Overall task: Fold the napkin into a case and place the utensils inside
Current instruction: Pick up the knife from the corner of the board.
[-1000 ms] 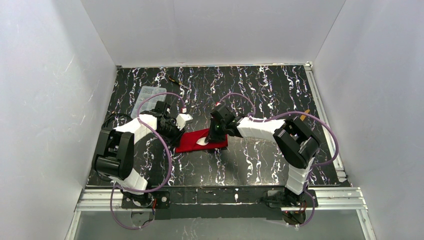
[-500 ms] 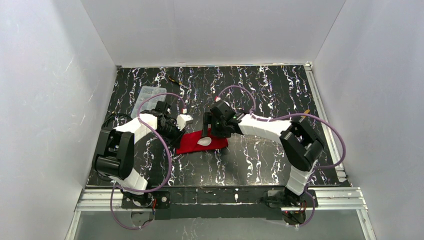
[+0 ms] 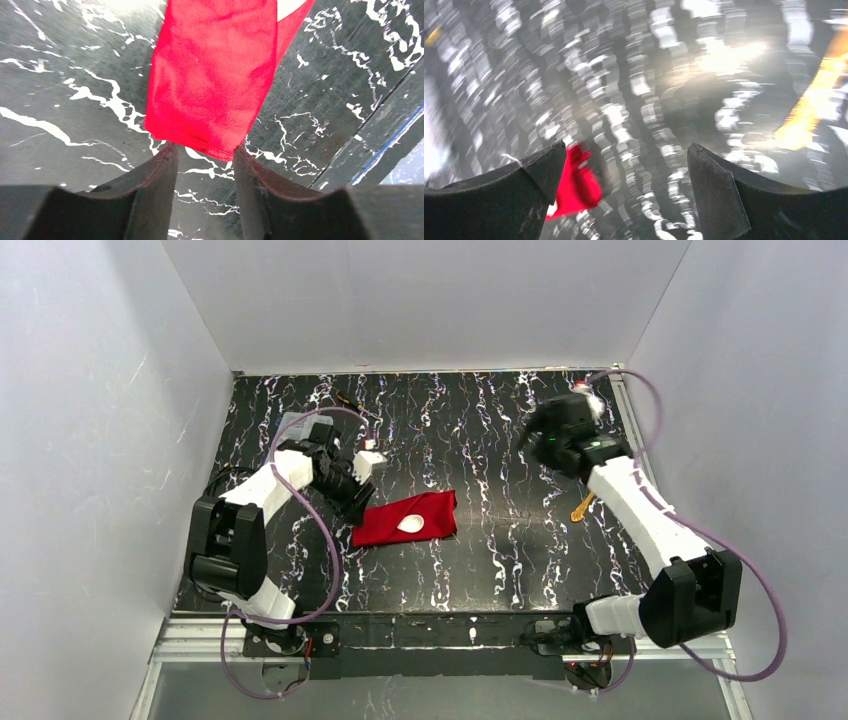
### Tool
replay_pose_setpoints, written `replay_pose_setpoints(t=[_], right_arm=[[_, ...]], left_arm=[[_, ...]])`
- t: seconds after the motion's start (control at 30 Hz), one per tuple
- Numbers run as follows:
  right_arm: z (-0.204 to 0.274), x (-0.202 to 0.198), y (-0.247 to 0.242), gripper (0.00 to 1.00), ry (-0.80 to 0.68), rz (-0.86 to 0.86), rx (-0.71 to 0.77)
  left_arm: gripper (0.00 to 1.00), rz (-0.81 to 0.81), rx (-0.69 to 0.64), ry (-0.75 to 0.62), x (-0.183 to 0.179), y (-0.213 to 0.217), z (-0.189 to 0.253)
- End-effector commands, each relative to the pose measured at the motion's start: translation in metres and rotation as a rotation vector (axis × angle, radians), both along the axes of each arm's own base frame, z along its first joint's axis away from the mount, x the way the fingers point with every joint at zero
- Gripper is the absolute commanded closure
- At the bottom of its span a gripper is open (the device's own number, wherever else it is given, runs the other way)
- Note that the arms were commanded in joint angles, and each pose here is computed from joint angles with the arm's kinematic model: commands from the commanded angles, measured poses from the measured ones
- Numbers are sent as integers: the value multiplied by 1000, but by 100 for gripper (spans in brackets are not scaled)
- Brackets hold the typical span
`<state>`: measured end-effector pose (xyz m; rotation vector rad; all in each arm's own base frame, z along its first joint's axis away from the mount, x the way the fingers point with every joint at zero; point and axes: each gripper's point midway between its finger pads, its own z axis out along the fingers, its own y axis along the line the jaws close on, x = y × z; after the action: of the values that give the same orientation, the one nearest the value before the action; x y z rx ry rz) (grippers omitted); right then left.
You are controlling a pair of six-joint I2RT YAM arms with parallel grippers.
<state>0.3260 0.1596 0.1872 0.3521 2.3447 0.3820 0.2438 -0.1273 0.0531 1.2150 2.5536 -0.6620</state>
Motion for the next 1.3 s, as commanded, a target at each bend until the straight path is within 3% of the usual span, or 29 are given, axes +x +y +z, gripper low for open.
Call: replay_pose_setpoints(t=[0.0, 0.13, 0.17, 0.2, 0.53, 0.97, 1.13, 1.27], right_arm=[[-47, -24, -120, 1, 242, -305, -166], [-59, -25, -186, 14, 274, -557, -235], [-62, -20, -194, 19, 261, -590, -239], [-66, -18, -201, 22, 254, -621, -257], [-145, 3, -230, 47, 431, -663, -283], [-186, 14, -221, 51, 512, -603, -237], [-195, 10, -208, 77, 503, -586, -166], [-200, 9, -181, 76, 483, -554, -89]], left_arm=[[53, 5, -3, 30, -5, -1, 38], [43, 14, -37, 59, -10, -7, 60], [26, 17, -44, 71, -10, -9, 64], [24, 21, -47, 72, -9, -10, 70], [23, 75, -46, 34, 5, -10, 88], [23, 103, -83, 17, 12, -15, 100], [23, 109, -85, 24, 12, -16, 98], [23, 107, -84, 13, 14, -16, 100]])
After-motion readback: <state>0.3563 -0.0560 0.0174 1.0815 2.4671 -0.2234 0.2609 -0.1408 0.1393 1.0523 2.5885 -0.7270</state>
